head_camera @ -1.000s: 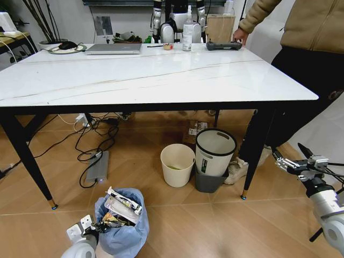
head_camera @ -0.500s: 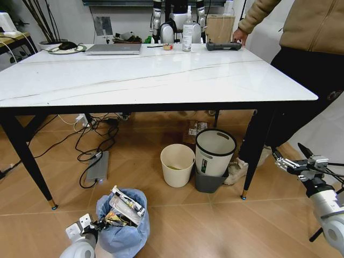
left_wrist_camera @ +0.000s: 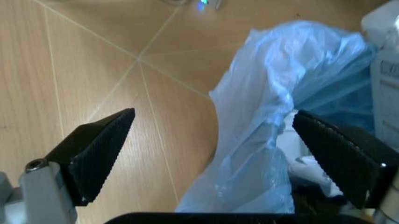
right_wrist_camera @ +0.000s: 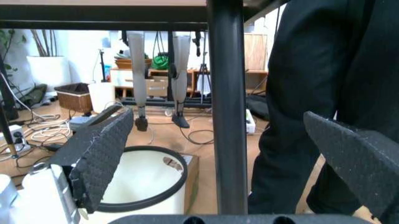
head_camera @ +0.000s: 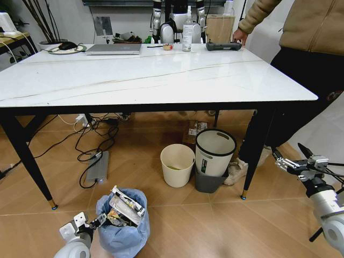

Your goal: Pick up the trash bin and place the trash from the table into it.

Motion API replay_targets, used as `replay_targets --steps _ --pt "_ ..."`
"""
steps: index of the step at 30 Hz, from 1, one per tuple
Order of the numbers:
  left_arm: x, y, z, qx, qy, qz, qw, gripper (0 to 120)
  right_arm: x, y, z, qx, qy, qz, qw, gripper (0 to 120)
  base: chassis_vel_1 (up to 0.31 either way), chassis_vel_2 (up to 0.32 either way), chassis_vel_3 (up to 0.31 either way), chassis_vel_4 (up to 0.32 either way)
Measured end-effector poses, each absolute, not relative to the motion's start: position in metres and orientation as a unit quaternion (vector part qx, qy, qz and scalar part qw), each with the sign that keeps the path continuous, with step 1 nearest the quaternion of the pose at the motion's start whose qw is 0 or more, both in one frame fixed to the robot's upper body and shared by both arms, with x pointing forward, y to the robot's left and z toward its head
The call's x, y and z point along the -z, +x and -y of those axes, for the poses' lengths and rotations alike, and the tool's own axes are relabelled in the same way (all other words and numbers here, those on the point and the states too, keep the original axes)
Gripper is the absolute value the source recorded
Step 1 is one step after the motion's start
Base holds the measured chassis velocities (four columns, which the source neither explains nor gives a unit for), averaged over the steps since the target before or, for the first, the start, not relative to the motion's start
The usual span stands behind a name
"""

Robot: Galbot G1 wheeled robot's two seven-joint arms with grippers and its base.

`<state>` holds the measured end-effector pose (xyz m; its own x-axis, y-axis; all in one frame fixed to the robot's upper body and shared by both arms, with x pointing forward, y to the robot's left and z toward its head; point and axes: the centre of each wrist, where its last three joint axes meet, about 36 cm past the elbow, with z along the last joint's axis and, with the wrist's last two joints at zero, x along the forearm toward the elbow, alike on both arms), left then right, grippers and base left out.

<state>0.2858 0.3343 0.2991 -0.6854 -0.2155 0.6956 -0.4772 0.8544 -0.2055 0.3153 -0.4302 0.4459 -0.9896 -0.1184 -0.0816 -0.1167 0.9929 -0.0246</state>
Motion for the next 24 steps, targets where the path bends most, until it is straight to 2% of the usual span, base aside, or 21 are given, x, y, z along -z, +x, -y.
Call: replay_targets --steps 9,14,17,18,21,24 --pt "-0.318 0.28 -0.345 -0.173 0.199 0.912 0.313 100 -0.446 0.315 0.43 0.01 -0.059 -0.997 0.041 100 0.0 0.0 0.0 0.0" --pt "-0.321 0.278 -0.349 -0.13 0.17 0.941 0.263 100 -0.446 0.315 0.43 0.01 -0.059 -0.997 0.042 100 0.0 0.0 0.0 0.0" --pt "-0.324 0.273 -0.353 -0.064 0.094 0.981 0.156 100 -0.446 0.315 0.43 0.01 -0.059 -0.997 0.041 100 0.0 0.0 0.0 0.0" --pt "-0.326 0.272 -0.353 -0.058 0.084 0.985 0.138 100 -0.446 0.315 0.43 0.01 -0.059 -0.997 0.042 100 0.0 0.0 0.0 0.0" --pt "-0.357 0.27 -0.346 -0.032 0.015 0.999 0.02 100 -0.446 0.315 0.43 0.01 -0.059 -0.997 0.042 100 0.0 0.0 0.0 0.0" --pt "-0.382 0.265 -0.334 -0.033 -0.014 0.999 -0.009 100 -0.446 0.315 0.43 0.01 -0.059 -0.997 0.042 100 0.0 0.0 0.0 0.0"
